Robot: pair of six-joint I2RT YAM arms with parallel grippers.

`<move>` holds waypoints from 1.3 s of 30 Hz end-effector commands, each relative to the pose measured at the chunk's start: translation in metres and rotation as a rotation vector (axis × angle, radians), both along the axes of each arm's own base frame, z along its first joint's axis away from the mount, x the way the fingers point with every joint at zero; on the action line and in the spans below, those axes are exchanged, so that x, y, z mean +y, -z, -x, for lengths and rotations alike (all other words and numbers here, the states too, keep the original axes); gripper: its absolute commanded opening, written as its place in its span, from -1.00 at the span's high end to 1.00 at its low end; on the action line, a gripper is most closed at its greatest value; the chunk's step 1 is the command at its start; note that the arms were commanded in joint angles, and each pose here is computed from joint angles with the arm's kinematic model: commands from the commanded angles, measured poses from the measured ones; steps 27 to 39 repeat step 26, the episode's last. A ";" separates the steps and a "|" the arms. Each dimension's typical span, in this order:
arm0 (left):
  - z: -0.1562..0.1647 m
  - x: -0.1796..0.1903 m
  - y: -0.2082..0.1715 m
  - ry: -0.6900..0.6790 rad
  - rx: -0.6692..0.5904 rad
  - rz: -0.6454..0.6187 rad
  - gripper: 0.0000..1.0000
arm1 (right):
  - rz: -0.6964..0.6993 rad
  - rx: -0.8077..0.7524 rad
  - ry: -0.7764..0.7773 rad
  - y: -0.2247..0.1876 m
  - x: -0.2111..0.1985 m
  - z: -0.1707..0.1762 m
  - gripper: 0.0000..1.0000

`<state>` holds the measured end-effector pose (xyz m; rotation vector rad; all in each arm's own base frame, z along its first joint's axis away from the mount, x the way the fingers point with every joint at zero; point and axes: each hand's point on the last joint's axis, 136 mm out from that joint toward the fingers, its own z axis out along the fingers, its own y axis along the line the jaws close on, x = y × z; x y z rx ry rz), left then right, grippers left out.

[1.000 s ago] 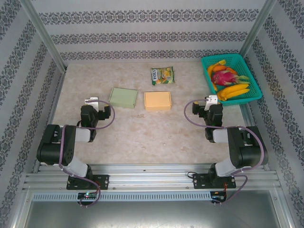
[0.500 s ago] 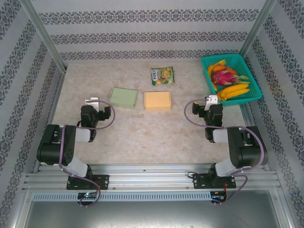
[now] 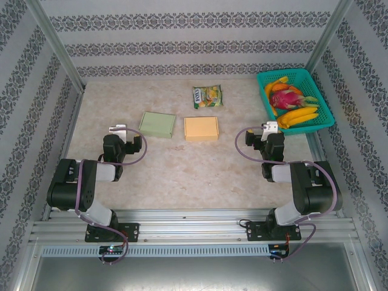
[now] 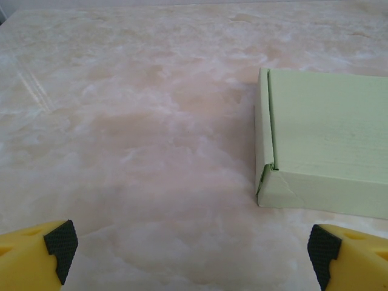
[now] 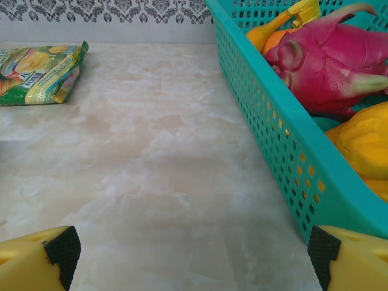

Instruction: Fold the paper box

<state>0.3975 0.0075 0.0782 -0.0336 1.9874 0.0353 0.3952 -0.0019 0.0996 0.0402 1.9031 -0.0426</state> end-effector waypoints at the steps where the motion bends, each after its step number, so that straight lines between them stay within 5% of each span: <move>1: -0.002 -0.002 -0.003 0.016 -0.005 0.002 -0.99 | -0.015 -0.018 -0.005 -0.006 0.001 -0.002 -0.95; 39: -0.003 -0.001 -0.003 0.016 -0.003 0.002 -0.99 | -0.015 -0.019 -0.006 -0.006 0.001 -0.002 -0.95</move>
